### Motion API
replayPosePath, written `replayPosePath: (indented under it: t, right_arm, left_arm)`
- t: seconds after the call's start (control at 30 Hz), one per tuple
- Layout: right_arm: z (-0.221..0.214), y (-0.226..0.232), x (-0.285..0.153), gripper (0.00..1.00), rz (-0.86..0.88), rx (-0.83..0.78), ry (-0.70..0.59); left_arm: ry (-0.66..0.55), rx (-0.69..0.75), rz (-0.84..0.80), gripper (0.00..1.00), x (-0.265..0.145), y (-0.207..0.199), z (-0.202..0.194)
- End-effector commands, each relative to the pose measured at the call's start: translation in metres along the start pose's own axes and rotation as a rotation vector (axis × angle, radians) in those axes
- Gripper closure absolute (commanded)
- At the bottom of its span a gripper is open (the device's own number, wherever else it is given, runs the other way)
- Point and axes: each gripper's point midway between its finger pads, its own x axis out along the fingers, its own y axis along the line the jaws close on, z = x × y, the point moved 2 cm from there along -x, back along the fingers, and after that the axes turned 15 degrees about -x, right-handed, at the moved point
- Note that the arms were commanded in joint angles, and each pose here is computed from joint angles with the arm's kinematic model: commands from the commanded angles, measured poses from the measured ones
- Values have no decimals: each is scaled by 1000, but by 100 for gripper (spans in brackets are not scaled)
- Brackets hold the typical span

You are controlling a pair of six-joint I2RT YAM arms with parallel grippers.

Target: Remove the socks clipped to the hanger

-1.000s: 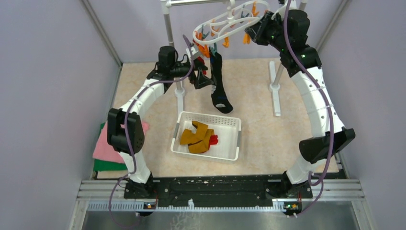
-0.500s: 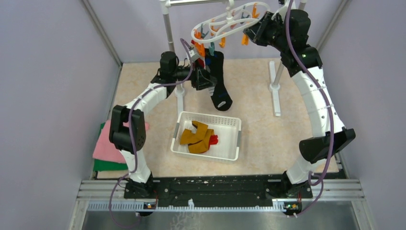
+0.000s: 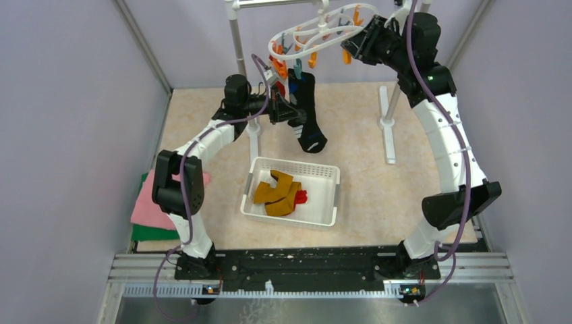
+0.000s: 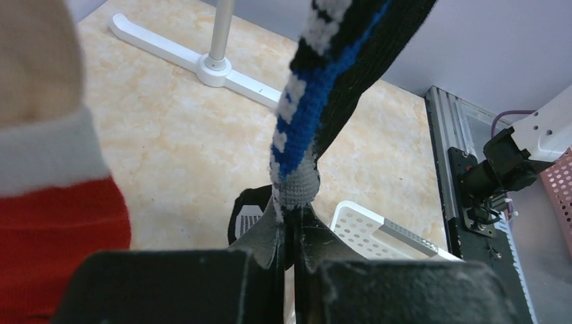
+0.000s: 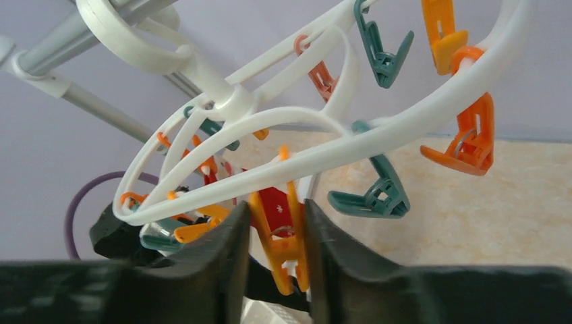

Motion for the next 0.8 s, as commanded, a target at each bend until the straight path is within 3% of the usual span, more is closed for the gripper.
replayPosePath:
  t: [0.0,0.1,0.23,0.47,0.67,0.77]
  right_arm:
    - [22,8,-13,60,32,-13,-70]
    - [20,11,-21,33,45,-20,-81]
    - [15,18,-42,21,67,-25,-112]
    - [-8,46,-73,19,170,-56,-129]
    - [-23,112,-77,20,499,-173,-130]
    - [-25,127,-68,23,573,-196,-120]
  left_arm:
    - [-31,76,-48,100,-6,-36,21]
    - [-47,79,-39,100,-10,-45,26]
    - [-59,67,-6,100,-13,-54,33]
    - [-51,32,15,100,-14,-61,29]
    - [-50,-7,15,100,-16,-65,23]
    - [-49,-14,13,100,-17,-69,22]
